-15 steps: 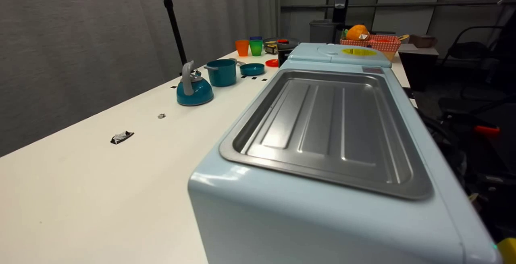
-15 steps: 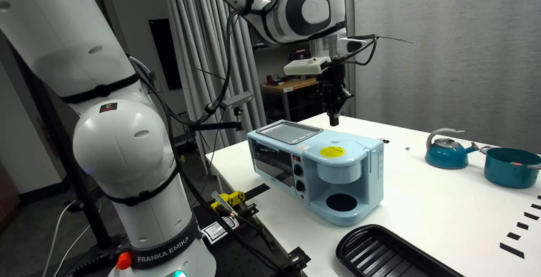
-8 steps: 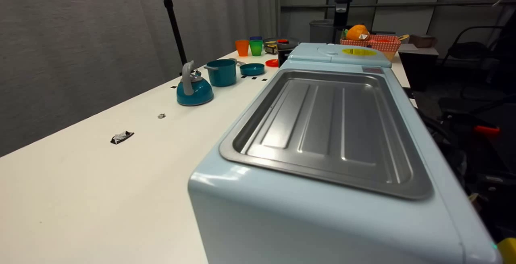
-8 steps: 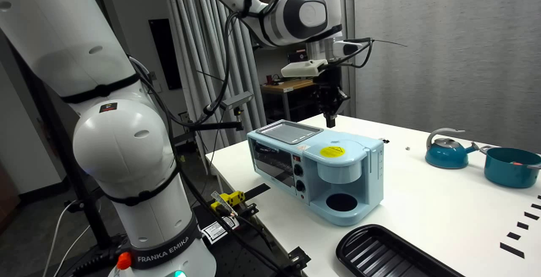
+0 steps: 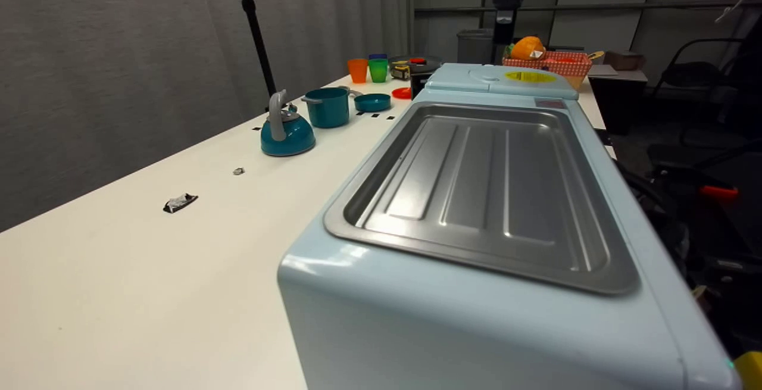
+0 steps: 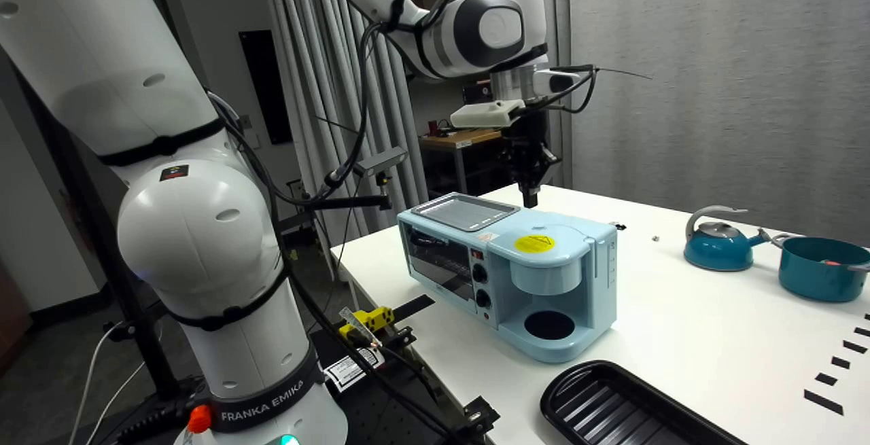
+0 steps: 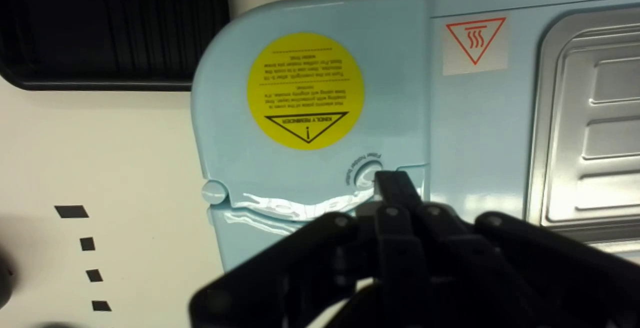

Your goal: Push the button on the breakfast maker to open the chamber

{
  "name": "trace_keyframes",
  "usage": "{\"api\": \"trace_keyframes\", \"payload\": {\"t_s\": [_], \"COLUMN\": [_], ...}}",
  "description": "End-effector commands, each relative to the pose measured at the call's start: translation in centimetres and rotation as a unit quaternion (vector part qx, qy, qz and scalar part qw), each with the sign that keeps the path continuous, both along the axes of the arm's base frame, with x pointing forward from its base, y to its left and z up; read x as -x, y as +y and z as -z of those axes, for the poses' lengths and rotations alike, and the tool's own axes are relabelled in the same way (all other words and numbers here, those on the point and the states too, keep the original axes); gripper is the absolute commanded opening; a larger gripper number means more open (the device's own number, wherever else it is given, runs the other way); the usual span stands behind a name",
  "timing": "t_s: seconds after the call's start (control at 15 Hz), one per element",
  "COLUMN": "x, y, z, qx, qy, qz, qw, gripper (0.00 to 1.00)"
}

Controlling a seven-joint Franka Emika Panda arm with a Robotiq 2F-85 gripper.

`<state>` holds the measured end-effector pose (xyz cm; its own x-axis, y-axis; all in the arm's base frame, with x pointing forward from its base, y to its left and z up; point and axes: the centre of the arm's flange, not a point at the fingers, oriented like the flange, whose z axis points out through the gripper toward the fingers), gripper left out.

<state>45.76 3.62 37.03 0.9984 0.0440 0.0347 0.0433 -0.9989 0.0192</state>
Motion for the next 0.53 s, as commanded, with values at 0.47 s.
{"api": "trace_keyframes", "payload": {"t_s": [0.47], "x": [-2.8], "y": [-1.5], "z": [5.0], "qx": [-0.003], "qy": [0.005], "qz": [0.021], "qw": [0.9998], "gripper": [0.00]}}
